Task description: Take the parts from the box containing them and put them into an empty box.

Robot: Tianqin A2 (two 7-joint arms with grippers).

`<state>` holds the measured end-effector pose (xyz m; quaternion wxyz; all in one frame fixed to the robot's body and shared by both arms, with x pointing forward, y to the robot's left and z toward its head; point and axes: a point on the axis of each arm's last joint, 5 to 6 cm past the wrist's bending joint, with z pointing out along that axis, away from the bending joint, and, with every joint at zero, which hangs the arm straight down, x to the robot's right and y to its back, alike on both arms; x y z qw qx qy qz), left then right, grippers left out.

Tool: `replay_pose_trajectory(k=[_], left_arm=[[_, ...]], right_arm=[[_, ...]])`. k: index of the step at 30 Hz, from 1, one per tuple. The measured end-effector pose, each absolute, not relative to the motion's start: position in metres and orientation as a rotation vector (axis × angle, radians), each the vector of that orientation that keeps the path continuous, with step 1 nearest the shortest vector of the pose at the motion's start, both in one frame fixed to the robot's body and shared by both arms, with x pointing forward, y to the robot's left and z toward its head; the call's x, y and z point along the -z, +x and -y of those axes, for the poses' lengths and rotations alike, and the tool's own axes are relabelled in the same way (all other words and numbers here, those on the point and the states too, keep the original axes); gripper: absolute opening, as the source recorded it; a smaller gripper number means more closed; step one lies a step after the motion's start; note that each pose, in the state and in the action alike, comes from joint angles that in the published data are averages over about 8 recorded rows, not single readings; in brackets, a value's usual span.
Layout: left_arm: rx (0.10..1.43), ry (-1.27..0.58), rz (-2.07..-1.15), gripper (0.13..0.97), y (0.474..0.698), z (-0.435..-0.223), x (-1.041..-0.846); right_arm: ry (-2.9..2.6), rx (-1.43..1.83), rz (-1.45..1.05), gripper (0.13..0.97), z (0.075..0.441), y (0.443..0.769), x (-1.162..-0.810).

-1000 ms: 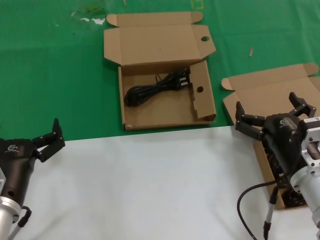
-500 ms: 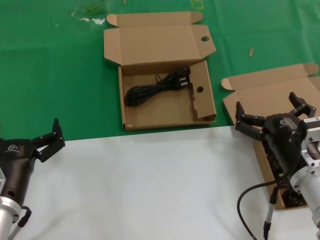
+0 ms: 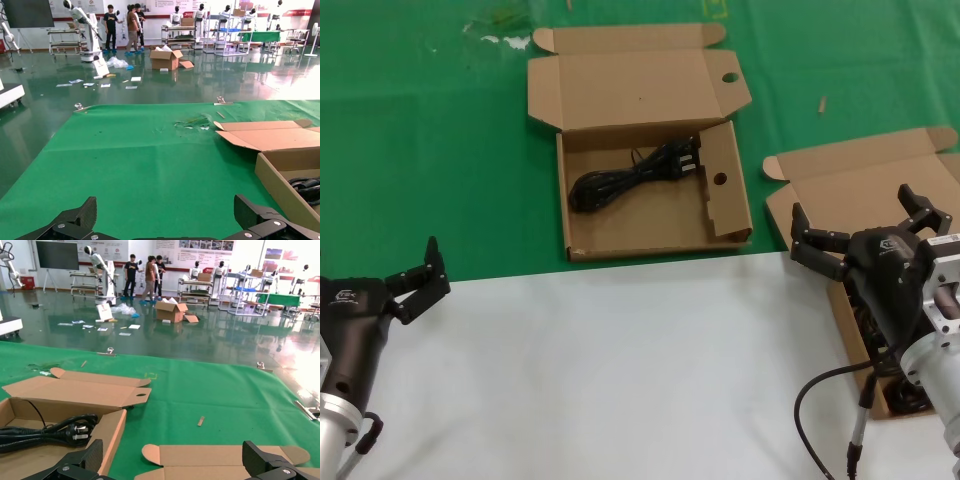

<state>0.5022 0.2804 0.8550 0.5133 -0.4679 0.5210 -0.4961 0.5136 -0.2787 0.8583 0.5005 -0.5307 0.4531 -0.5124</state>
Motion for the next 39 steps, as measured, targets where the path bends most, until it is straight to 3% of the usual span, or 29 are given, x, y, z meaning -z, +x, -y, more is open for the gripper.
replay_pose_trajectory(k=[39], left_arm=[[1.193,-1.125,-1.253,0.966,0.5022,-0.2804,-0.855]], right_arm=[[-1.283,1.239,-1.095,0.966,0.2787,0.5136,-0.8583]])
